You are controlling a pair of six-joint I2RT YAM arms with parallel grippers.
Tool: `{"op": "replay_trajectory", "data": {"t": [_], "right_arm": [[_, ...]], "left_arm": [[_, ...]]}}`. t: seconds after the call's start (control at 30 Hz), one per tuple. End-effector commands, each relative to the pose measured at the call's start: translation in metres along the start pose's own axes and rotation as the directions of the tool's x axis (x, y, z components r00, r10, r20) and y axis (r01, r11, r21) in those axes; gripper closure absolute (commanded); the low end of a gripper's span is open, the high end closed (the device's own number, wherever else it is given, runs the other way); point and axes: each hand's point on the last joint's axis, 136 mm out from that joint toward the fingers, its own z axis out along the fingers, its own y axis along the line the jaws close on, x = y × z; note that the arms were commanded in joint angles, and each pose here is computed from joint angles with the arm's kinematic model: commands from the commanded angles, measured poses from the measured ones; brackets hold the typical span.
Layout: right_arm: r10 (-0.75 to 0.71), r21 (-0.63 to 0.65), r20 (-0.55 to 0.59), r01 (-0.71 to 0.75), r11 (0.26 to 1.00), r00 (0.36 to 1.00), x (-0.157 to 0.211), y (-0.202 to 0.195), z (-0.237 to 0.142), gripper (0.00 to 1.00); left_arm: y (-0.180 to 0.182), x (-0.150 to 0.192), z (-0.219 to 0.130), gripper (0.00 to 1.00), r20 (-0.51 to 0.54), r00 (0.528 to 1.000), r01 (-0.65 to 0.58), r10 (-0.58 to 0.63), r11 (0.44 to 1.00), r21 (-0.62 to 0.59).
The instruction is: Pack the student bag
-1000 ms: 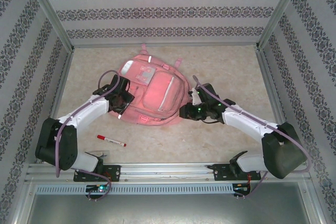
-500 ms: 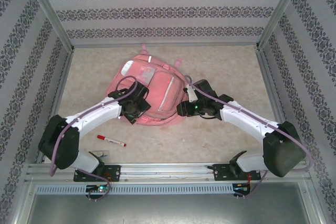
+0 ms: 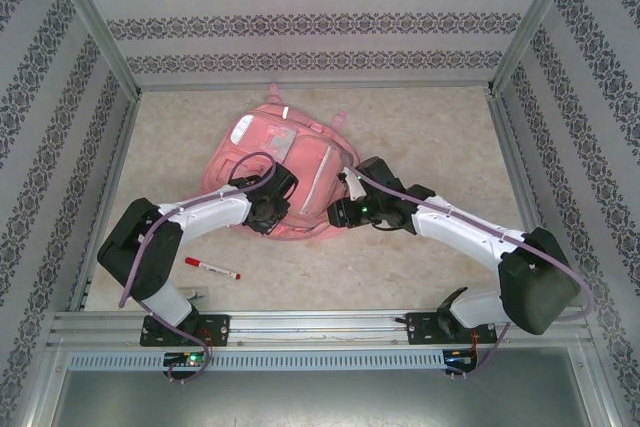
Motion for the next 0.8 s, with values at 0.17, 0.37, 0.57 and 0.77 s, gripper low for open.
{"op": "replay_trajectory", "data": {"t": [0.17, 0.37, 0.57, 0.77], "right_arm": [[0.094, 0.066, -0.035, -0.092, 0.994, 0.995, 0.018, 0.004, 0.009, 0.58], [0.348, 0.095, 0.018, -0.348, 0.933, 0.937, 0.013, 0.012, 0.012, 0.55], [0.453, 0.237, 0.237, -0.503, 0.831, 0.859, -0.006, 0.013, -0.006, 0.53], [0.439, 0.278, 0.336, -0.533, 0.799, 0.833, -0.022, 0.017, -0.008, 0.55]], "left_arm": [[-0.028, -0.004, -0.016, 1.00, 0.009, 0.999, 0.047, -0.048, 0.993, 0.106], [-0.050, -0.009, -0.060, 1.00, -0.015, 0.993, 0.120, -0.120, 0.967, 0.224], [-0.076, -0.005, -0.085, 1.00, -0.069, 0.989, 0.149, -0.134, 0.938, 0.311], [-0.078, -0.003, -0.089, 1.00, -0.096, 0.985, 0.170, -0.146, 0.926, 0.336]]}}
